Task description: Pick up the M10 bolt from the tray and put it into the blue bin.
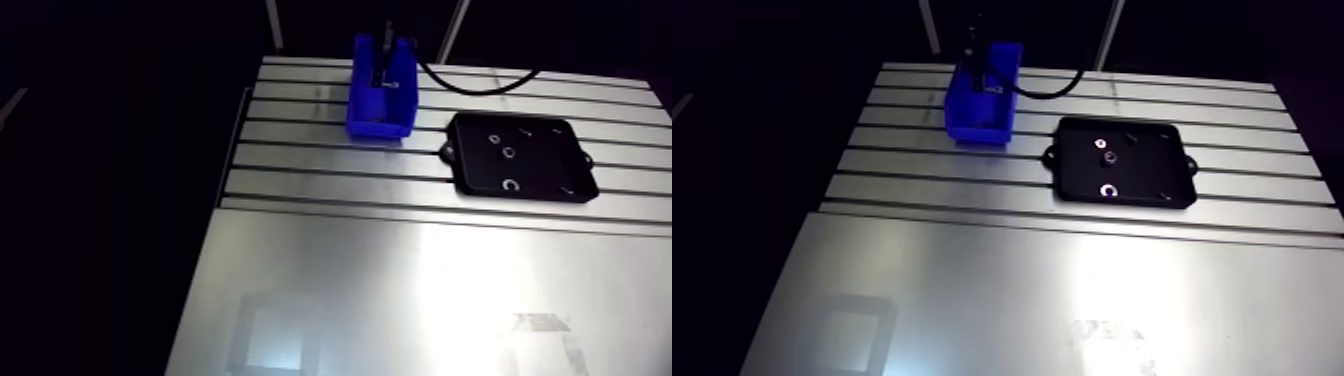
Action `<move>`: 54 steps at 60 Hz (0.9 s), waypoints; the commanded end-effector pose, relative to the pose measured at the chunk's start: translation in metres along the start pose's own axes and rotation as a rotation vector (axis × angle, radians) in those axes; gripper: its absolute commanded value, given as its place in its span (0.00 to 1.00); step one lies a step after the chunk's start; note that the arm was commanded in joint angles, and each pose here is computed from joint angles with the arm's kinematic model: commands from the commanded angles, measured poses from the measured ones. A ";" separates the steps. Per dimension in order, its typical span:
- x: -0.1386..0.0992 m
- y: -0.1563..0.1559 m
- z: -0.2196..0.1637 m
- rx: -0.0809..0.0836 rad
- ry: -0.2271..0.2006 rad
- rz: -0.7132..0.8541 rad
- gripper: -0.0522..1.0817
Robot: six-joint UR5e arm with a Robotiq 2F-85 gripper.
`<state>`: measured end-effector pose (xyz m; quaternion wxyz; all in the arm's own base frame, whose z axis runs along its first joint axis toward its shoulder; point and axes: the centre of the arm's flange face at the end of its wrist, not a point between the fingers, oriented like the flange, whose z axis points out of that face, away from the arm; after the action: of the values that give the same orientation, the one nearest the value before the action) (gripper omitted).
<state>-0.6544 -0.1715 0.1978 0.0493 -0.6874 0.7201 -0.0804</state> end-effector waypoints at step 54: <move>0.009 -0.013 -0.044 -0.059 -0.029 0.041 0.05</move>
<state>-0.6558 -0.1768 0.1932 0.0544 -0.6750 0.7324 -0.0714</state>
